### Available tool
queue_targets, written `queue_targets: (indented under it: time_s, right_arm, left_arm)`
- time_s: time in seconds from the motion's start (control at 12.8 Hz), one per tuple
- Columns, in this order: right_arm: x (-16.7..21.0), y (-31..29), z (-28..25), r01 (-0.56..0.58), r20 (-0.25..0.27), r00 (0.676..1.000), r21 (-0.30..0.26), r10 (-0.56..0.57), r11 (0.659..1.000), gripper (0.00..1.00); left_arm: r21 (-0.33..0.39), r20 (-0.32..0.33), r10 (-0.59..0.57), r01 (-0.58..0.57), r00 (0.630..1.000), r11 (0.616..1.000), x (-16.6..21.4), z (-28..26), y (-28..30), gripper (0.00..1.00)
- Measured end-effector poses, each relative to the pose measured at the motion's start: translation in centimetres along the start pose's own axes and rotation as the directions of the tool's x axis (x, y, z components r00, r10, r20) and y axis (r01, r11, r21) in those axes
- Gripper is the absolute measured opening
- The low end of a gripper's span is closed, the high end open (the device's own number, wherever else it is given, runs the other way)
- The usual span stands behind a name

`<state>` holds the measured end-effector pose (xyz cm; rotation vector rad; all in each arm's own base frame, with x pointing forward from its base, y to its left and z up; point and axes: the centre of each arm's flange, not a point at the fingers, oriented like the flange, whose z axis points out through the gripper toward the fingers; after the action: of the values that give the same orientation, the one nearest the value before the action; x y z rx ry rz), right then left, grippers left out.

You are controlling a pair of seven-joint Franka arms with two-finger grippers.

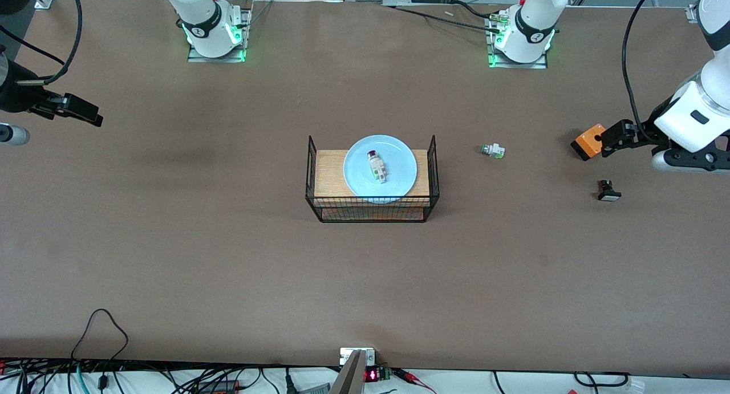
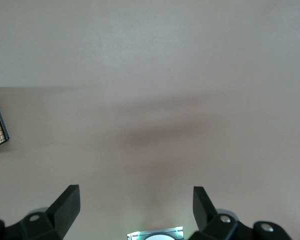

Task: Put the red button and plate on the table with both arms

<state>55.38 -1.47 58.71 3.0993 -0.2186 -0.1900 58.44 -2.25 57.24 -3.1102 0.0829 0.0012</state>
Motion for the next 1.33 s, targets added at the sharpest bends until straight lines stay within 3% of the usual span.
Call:
queue_targets:
  time_s: [0.55, 0.78, 0.94, 1.33]
  right_arm:
    - [0.0, 0.1, 0.0, -0.002, 0.000, 1.000, 0.000, 0.002, 1.000, 1.00]
    - [0.0, 0.1, 0.0, -0.003, 0.000, 1.000, 0.000, 0.003, 1.000, 1.00]
    - [0.0, 0.2, 0.0, -0.003, 0.000, 1.000, 0.000, 0.003, 1.000, 1.00]
    - [0.1, 0.2, 0.0, -0.004, -0.001, 1.000, 0.000, 0.004, 1.000, 1.00]
  left_arm:
    - [-0.001, -0.003, -0.003, 0.003, 1.000, 1.000, 0.0, -0.3, 0.1, 1.00]
    - [-0.004, 0.028, 0.007, -0.007, 1.000, 1.000, -0.3, 0.0, 0.7, 1.00]
    - [-0.013, 0.042, 0.030, -0.030, 0.999, 0.999, -0.5, 0.1, 5.1, 1.00]
    - [-0.055, 0.103, 0.047, -0.041, 0.994, 0.998, -1.3, 4.9, 22.7, 1.00]
